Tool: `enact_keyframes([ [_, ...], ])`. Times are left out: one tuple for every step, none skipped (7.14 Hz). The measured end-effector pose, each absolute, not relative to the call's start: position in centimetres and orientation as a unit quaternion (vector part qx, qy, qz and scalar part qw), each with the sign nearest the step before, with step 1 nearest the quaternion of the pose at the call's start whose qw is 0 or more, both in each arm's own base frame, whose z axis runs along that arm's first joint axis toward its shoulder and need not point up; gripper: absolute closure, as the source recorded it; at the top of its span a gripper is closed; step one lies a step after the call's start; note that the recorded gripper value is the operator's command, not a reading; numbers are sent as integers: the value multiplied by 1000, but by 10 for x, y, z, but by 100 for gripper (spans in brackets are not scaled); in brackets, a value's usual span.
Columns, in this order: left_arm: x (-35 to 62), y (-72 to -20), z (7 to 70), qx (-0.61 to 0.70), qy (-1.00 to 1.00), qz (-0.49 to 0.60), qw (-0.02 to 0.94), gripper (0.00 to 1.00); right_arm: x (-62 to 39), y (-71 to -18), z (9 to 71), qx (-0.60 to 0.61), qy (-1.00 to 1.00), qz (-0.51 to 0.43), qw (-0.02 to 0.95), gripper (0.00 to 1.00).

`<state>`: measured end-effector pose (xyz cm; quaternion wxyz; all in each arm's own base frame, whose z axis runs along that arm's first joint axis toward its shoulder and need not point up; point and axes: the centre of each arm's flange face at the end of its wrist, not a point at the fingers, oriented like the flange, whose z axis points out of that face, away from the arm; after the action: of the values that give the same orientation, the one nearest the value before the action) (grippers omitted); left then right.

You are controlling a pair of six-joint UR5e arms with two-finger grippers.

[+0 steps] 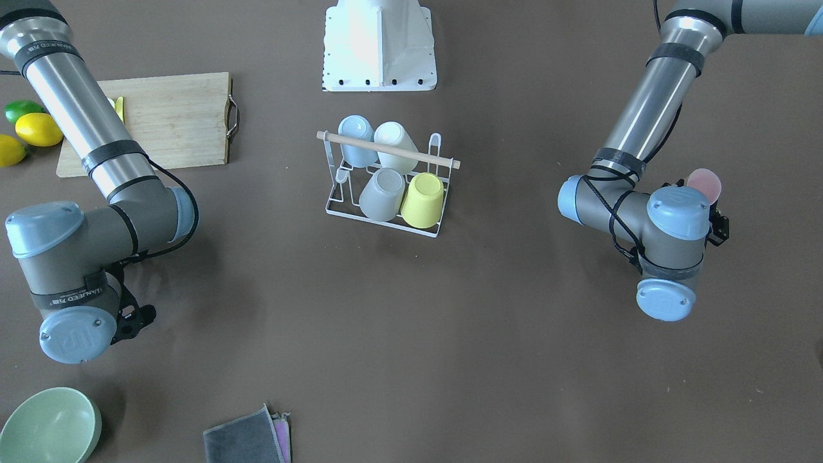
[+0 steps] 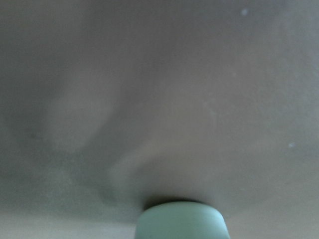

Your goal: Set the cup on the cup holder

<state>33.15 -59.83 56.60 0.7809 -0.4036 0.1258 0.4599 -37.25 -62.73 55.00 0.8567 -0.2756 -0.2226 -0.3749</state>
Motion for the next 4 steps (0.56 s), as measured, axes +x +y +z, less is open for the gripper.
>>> enact_keyframes([
  [313, -610, 543, -387, 130, 452, 793, 74, -375, -625, 552, -279, -220, -376, 856, 0],
  [306, -616, 517, -349, 144, 449, 810, 74, -375, -624, 552, -281, -219, -376, 855, 0],
  [311, -619, 492, -286, 171, 444, 832, 73, -375, -624, 552, -283, -219, -376, 855, 0],
  [315, -621, 465, -222, 208, 430, 850, 73, -374, -624, 552, -284, -218, -375, 855, 0],
])
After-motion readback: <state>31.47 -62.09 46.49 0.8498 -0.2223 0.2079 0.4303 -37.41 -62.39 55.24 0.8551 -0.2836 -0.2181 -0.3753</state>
